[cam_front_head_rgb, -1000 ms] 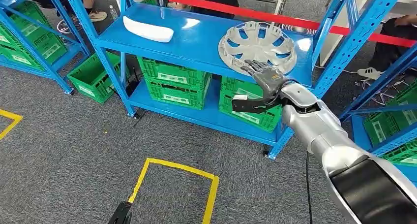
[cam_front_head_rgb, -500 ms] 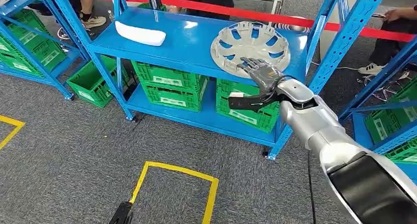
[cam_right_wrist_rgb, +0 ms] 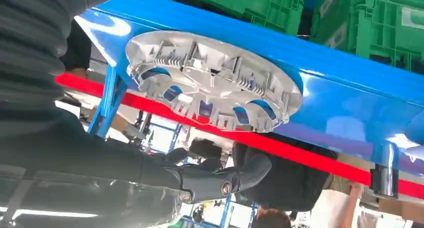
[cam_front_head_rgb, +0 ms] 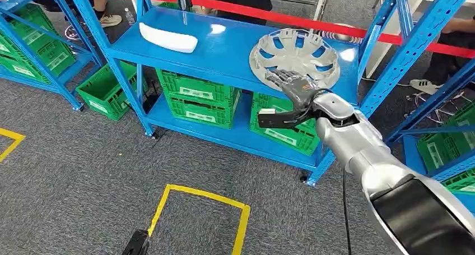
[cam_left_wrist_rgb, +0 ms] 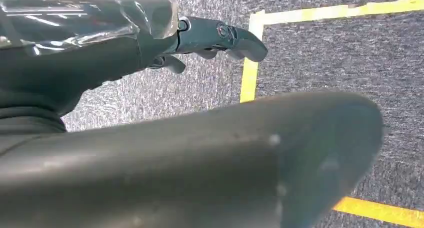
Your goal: Take the parts from the cabinet and place them on the table.
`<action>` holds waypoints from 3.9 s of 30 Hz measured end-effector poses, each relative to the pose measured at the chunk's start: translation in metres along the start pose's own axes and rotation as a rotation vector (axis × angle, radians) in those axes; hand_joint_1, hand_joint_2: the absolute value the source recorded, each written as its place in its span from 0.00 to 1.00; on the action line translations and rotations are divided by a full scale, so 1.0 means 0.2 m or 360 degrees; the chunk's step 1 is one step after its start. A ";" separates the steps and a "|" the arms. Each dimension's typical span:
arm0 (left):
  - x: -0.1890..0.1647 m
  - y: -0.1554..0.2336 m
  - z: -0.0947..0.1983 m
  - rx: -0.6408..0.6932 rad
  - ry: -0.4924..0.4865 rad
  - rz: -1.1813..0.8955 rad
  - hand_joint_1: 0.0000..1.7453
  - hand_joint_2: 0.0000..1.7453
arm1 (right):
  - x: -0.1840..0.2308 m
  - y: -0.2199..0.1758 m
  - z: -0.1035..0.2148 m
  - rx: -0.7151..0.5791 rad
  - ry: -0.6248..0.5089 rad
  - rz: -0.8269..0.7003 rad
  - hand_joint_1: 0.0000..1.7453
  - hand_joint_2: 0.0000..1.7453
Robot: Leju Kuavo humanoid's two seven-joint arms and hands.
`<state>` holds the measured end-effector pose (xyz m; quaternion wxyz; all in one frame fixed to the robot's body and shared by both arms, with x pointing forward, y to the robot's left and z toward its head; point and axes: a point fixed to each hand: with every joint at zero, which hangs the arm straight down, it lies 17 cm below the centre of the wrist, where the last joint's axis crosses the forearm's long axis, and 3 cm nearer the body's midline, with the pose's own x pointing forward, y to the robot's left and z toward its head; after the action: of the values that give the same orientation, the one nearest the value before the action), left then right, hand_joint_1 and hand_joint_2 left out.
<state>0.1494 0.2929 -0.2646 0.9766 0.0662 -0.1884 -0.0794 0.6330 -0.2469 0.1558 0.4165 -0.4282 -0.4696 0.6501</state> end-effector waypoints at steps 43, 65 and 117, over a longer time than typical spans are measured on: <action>-0.03 0.22 -0.01 0.0147 -0.0007 0.0036 0.00 0.00 | -0.07 0.07 0.02 0.0109 0.0052 -0.0020 0.00 1.00; 0.00 0.19 -0.02 0.0104 -0.0006 -0.0061 0.00 0.00 | -0.27 0.15 0.08 0.0157 0.0180 -0.0022 0.00 1.00; -0.04 0.15 -0.01 0.0089 0.0007 0.0019 0.00 0.00 | -0.13 0.21 0.07 0.0179 0.0088 -0.0029 0.00 1.00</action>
<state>0.1466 0.3237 -0.2644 0.9753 0.0926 -0.1888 -0.0682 0.6223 -0.2843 0.1230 0.4588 -0.4176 -0.4244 0.6596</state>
